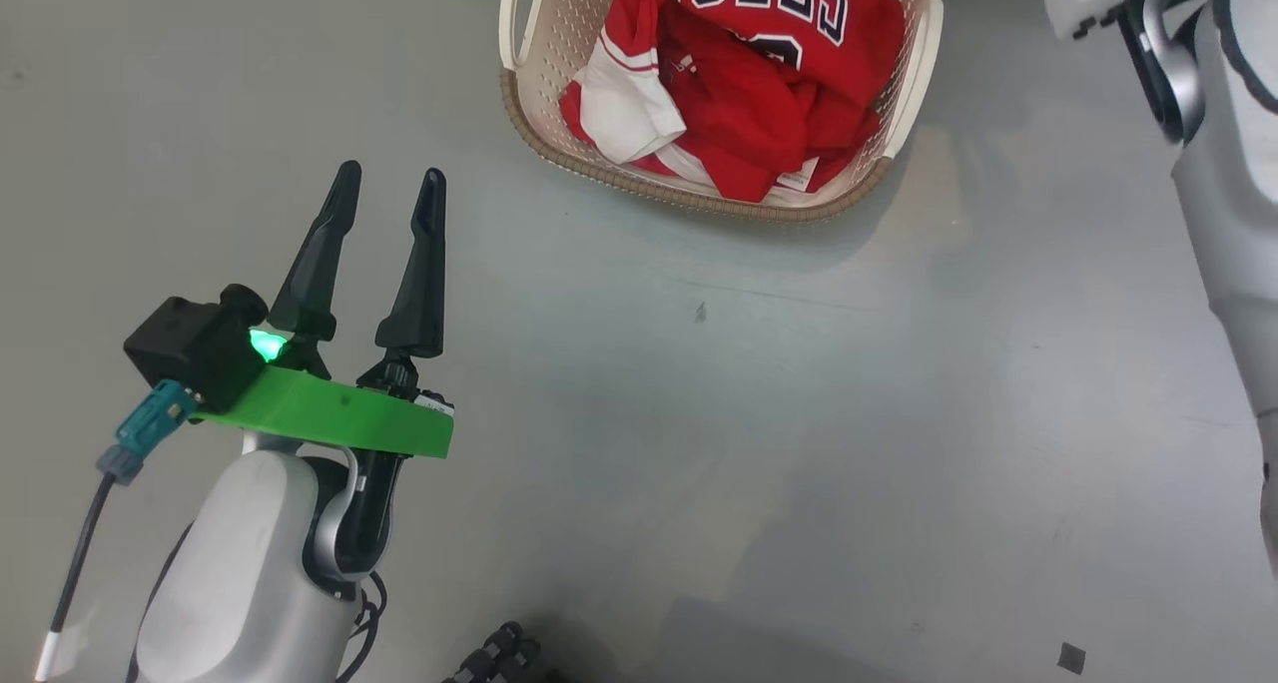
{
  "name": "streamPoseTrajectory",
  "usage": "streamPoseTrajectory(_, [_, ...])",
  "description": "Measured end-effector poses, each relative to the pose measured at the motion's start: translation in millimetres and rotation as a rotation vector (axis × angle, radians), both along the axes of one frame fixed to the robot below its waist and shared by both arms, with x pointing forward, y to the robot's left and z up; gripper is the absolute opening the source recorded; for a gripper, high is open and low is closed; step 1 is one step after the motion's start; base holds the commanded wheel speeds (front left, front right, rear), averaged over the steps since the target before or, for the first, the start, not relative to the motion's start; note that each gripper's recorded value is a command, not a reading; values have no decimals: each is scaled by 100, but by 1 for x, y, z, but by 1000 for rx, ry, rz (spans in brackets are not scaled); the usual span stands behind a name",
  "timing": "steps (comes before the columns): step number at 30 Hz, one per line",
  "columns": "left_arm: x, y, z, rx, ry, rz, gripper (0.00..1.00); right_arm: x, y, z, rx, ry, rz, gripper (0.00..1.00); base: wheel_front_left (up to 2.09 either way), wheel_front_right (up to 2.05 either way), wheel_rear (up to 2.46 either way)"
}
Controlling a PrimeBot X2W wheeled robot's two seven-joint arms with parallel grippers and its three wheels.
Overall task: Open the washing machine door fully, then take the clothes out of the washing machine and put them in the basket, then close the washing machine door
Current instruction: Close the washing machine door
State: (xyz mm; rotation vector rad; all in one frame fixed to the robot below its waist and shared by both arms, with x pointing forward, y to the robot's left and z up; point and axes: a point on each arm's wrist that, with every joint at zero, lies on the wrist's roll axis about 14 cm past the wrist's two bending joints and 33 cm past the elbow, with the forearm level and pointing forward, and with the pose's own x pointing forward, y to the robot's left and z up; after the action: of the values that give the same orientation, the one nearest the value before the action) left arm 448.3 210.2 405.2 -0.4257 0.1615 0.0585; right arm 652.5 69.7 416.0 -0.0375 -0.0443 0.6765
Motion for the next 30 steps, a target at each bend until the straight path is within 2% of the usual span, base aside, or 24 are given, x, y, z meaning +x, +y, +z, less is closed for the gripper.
streamPoseTrajectory(3, [-1, 1, 8, 8, -18, -2, 100, -15, -7, -12, -10, 52, -13, 0, 0, 0, 0])
streamPoseTrajectory(8, [-4, 7, 22, 32, -47, -2, 100, -32, -23, -10, 48, 130, -76, 0, 0, 0, 0])
streamPoseTrajectory(17, [-18, 4, 38, 47, -76, -19, 100, -62, -68, 20, 56, 99, -172, 0, 0, 0, 0])
streamPoseTrajectory(30, [-45, -11, 48, 30, -93, -57, 100, -130, -141, 46, 92, 106, -351, 0, 0, 0, 0])
